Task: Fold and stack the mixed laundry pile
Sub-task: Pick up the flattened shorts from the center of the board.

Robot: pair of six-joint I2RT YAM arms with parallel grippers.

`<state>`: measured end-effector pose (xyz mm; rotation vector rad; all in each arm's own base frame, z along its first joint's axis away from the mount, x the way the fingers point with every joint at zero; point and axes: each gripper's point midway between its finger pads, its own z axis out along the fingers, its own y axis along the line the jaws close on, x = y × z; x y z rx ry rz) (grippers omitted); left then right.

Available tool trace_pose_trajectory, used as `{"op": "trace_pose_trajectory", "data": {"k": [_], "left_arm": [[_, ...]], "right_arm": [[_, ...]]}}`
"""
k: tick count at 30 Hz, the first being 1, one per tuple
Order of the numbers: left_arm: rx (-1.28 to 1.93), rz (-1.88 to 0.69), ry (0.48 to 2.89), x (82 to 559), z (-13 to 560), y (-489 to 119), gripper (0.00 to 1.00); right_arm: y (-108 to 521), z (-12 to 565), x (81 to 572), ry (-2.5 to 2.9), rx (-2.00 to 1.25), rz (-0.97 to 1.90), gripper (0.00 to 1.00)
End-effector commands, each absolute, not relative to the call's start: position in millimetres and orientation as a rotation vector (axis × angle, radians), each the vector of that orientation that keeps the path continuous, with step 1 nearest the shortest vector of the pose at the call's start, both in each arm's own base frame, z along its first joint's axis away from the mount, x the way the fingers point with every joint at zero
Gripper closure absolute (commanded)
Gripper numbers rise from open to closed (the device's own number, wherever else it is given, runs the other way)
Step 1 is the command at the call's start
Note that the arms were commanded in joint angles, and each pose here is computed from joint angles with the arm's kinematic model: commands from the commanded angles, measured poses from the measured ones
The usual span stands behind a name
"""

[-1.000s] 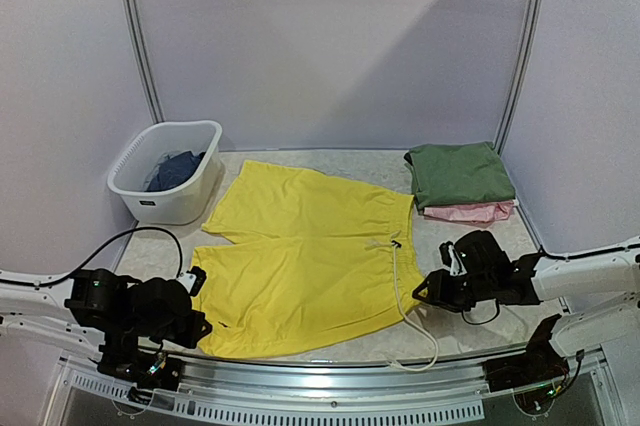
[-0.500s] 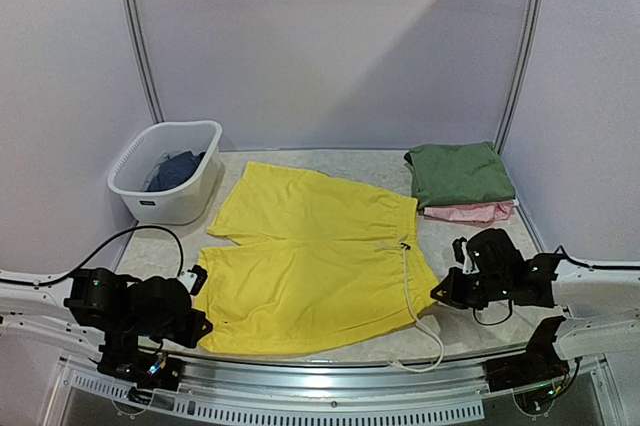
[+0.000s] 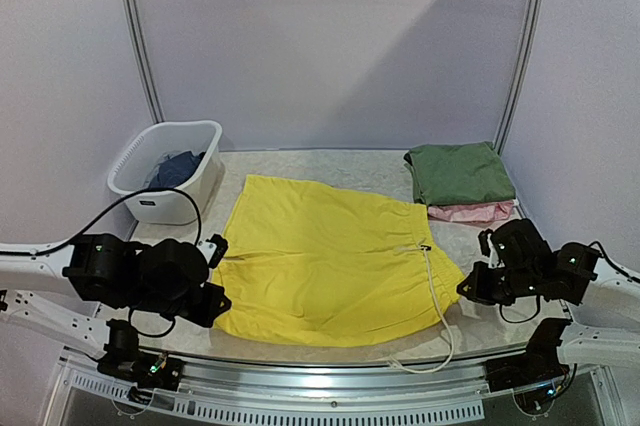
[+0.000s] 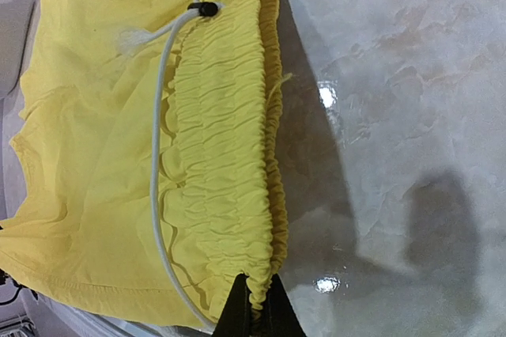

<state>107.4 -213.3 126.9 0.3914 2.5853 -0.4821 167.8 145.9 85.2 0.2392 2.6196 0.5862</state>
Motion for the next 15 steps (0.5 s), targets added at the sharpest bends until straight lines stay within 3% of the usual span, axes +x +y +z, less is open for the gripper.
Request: {"op": "trace_pose_trajectory", "data": {"k": [1,15], "left_arm": [[0.405,-0.254,2.504,130,152,-193,1.0],[0.283,-0.048,2.311,215,246,-178,1.0]], "right_arm": [[142,118,181,2.545,0.247,0.541,1.0],[159,169,238,2.438,0.279,0.405,1.0]]}}
